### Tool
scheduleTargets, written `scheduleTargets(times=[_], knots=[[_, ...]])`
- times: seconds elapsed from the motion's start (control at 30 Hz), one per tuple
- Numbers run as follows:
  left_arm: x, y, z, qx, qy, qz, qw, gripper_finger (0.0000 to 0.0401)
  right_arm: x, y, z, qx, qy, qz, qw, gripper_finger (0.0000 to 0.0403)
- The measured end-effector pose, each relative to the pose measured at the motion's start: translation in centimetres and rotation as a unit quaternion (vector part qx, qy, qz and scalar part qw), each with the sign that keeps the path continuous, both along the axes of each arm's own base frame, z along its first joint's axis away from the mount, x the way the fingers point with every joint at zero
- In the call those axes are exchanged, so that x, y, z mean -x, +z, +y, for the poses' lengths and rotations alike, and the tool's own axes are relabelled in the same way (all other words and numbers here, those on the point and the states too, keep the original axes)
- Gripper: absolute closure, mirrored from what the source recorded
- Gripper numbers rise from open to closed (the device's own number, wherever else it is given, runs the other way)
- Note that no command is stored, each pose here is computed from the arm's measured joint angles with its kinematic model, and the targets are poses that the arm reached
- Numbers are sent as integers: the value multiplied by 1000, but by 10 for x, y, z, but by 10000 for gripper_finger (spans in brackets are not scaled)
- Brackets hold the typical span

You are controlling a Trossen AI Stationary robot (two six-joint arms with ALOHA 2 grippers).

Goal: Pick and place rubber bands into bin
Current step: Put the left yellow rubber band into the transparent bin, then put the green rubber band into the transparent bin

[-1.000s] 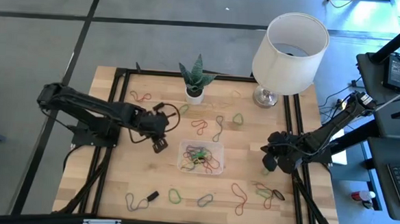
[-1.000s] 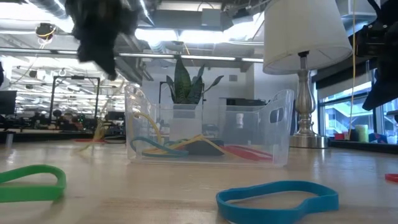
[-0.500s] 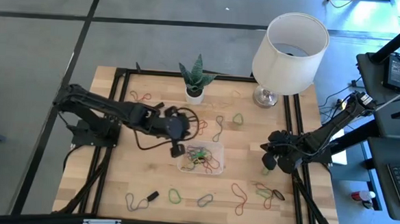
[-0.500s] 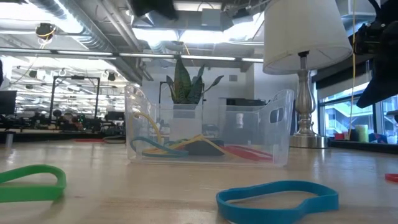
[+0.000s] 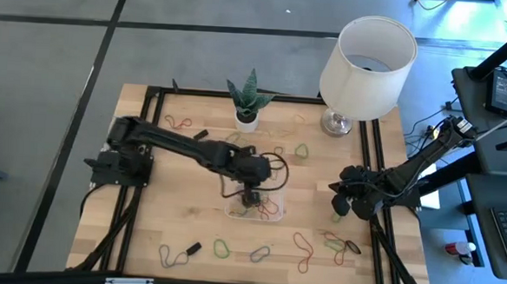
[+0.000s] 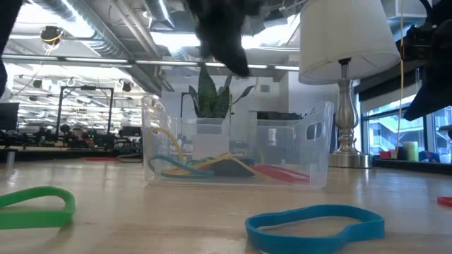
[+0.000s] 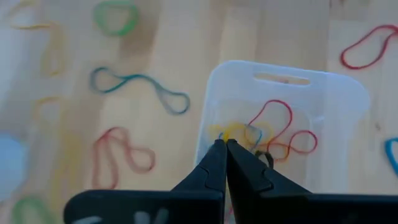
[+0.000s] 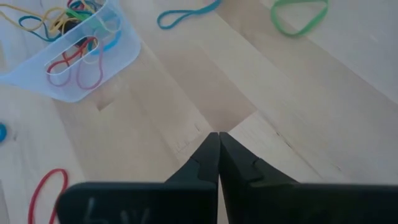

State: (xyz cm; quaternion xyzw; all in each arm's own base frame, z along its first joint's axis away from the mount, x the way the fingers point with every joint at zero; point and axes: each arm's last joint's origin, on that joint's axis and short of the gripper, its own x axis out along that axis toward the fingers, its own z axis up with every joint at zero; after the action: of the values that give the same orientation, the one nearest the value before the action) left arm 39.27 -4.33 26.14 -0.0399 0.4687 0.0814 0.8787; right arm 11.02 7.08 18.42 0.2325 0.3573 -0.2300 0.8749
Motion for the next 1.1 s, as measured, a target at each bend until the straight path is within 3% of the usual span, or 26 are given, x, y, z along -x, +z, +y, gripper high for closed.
scheduleTargets(times=[0.2, 0.33, 0.57, 0.87, 1.1], knots=[[-33, -41, 2, 51, -39, -19, 998, 400, 0, 0, 0, -1, 0, -1, 1000, 395], [-40, -54, 2, 67, -41, -20, 997, 399, 0, 0, 0, -1, 0, -2, 1000, 395], [-32, -59, 3, 69, -29, 30, 997, 386, 0, 0, 0, -1, 0, -1, 1000, 395], [-31, -58, 4, 75, -17, 33, 997, 315, 0, 0, 0, -1, 0, -1, 1000, 395], [-38, -32, 11, 76, -10, 9, 997, 293, 0, 0, 0, -2, -1, -2, 1000, 396]])
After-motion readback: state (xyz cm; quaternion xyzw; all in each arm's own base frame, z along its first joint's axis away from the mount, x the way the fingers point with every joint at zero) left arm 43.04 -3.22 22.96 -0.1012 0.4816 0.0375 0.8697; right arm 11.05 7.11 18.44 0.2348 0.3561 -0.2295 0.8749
